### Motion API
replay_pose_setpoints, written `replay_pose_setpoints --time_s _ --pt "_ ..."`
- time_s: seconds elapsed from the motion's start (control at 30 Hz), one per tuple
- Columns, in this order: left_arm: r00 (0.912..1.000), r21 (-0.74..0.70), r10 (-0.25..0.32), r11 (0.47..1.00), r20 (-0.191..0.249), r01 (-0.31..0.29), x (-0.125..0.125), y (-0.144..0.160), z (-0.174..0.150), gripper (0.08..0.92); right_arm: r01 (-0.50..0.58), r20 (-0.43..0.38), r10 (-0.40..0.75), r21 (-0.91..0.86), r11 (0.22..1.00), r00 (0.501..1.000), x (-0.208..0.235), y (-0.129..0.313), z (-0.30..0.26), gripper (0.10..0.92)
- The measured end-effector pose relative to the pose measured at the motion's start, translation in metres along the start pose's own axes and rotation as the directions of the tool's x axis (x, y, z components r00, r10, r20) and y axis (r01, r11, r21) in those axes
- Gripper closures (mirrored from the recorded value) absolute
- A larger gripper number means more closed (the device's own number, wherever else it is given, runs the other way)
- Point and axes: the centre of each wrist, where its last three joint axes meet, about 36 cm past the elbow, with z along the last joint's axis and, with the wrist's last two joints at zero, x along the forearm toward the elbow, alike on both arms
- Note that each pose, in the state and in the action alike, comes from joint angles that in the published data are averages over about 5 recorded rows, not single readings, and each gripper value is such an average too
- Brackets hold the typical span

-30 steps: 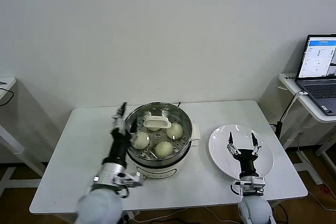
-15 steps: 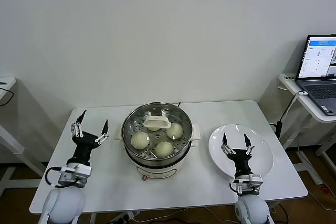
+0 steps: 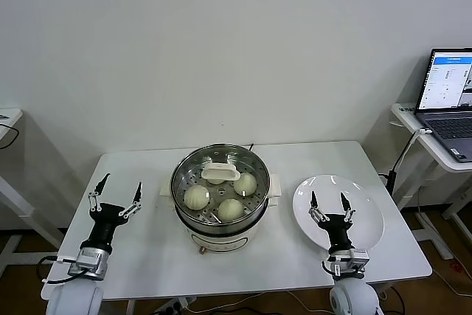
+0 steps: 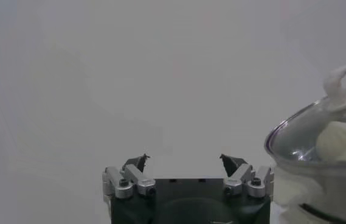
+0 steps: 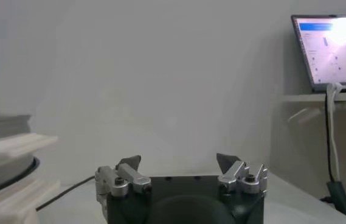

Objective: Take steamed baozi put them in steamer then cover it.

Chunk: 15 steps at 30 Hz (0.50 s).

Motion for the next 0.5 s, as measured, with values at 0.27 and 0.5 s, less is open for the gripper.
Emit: replay_pose_setpoints --time_s 0.27,0.5 --pt "0.9999 0.035 0.009 0.999 -0.009 -0.009 0.011 0.001 0.016 0.177 0.012 -0.009 -0.012 0.006 1.0 1.0 0.002 0.002 0.005 0.2" --pt "1.0 0.057 0.002 0.998 -0.006 -0.001 0.016 0.0 0.022 0.177 0.024 0.0 -0.024 0.017 1.0 1.0 0.006 0.0 0.009 0.2"
